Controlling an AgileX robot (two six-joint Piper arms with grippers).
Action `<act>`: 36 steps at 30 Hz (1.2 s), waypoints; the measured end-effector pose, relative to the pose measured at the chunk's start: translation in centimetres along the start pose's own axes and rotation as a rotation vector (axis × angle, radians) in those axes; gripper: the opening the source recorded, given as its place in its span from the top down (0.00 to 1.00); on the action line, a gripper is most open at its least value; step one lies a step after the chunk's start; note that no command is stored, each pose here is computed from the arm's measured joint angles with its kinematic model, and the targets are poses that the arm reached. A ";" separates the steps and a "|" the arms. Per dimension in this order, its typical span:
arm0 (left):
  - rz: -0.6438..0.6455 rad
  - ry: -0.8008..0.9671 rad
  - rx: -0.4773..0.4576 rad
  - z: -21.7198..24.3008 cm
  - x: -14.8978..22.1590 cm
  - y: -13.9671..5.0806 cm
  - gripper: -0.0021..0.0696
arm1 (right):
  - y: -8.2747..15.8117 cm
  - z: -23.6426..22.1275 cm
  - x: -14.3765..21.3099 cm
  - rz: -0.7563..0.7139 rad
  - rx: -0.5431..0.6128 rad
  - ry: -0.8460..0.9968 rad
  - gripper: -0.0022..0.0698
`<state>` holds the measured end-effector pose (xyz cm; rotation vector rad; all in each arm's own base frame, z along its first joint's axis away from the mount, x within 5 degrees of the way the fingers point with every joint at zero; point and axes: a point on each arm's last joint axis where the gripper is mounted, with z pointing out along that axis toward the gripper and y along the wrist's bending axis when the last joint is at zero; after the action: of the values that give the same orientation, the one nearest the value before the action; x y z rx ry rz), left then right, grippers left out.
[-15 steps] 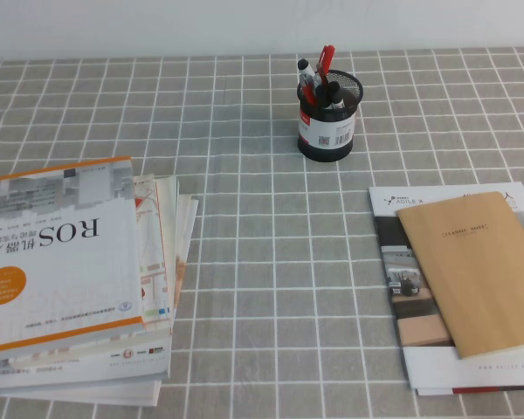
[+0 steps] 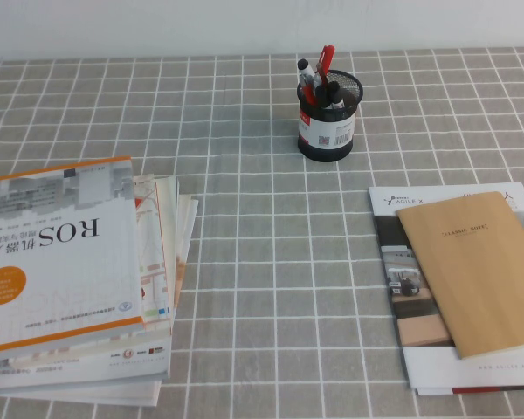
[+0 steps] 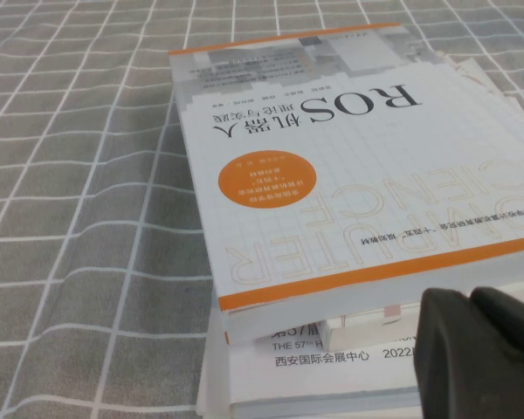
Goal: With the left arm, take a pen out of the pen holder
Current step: 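Take a marker out of the pen holder and lay it on the table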
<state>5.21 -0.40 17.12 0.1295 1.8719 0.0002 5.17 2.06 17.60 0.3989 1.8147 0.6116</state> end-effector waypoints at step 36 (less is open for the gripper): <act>0.070 0.003 -0.028 0.0 0.0 0.3 0.98 | 0.0 0.0 0.0 0.000 0.000 0.000 0.99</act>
<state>5.22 -0.14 17.12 0.1761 1.8686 0.0752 5.17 2.06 17.60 0.3989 1.8147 0.6116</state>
